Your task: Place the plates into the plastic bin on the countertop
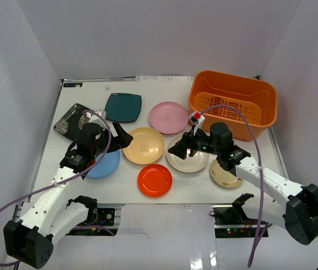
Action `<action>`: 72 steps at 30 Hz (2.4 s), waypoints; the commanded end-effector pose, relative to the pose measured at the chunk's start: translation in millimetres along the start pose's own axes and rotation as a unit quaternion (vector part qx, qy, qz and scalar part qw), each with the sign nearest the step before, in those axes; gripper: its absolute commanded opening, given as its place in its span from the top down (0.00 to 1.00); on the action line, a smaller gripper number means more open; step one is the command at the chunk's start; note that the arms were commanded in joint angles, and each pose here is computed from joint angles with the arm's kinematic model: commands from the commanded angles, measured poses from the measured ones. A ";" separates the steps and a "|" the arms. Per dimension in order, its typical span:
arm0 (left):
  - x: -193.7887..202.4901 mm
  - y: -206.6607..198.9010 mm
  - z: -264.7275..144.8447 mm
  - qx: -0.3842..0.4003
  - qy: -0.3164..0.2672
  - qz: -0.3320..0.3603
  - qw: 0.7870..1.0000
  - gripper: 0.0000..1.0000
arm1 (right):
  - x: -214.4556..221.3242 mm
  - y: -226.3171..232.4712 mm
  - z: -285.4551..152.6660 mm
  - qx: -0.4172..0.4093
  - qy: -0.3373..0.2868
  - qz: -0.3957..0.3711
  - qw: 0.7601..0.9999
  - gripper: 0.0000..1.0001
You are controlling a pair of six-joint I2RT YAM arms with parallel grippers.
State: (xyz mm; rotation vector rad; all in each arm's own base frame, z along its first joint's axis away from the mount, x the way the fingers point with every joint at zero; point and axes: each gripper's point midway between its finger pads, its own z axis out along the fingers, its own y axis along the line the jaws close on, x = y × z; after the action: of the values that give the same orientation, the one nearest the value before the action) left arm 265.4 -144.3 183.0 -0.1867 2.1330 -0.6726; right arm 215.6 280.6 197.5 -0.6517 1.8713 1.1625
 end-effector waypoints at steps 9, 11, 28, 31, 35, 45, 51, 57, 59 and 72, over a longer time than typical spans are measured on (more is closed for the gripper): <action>-65.6 27.8 -28.4 -0.156 -0.090 -0.015 0.984 0.02 | -9.8 -12.4 -14.2 0.040 -0.086 -0.052 0.994 0.34; -75.5 40.6 -35.3 -0.188 -0.126 -0.031 0.974 0.02 | -14.9 -13.3 -19.8 0.050 -0.099 -0.062 0.992 0.34; -104.0 233.2 -29.9 -0.252 -0.187 -0.287 0.905 0.04 | -23.3 -26.3 -35.0 0.106 -0.124 -0.065 0.984 0.35; -87.7 256.3 -22.3 -0.254 -0.180 -0.302 0.901 0.04 | -23.7 -26.1 -35.3 0.106 -0.124 -0.067 0.984 0.35; -78.6 281.8 -12.1 -0.252 -0.164 -0.319 0.899 0.06 | -21.0 -25.4 -32.8 0.101 -0.118 -0.063 0.986 0.35; -71.7 310.2 26.8 -0.204 -0.141 -0.360 0.900 0.20 | -14.6 -31.9 -28.6 0.107 -0.110 -0.057 0.986 0.35; -59.9 320.9 44.2 -0.188 -0.135 -0.384 0.894 0.30 | -9.8 -37.2 -24.0 0.110 -0.104 -0.053 0.987 0.35; -58.8 326.8 56.9 -0.171 -0.133 -0.400 0.891 0.43 | -6.3 -36.2 -19.8 0.101 -0.097 -0.050 0.989 0.35; -56.2 329.7 60.4 -0.169 -0.133 -0.405 0.889 0.52 | -5.7 -36.9 -19.7 0.102 -0.096 -0.050 0.989 0.35; -78.9 323.6 55.3 -0.150 -0.170 -0.395 0.890 1.00 | 0.3 -41.8 -15.5 0.104 -0.088 -0.046 0.990 0.34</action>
State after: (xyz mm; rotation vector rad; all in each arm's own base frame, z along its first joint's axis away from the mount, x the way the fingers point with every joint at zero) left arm 390.0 132.6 28.3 -1.3265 1.7888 -0.7070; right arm 239.7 245.5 173.8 -0.4878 1.8131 0.9077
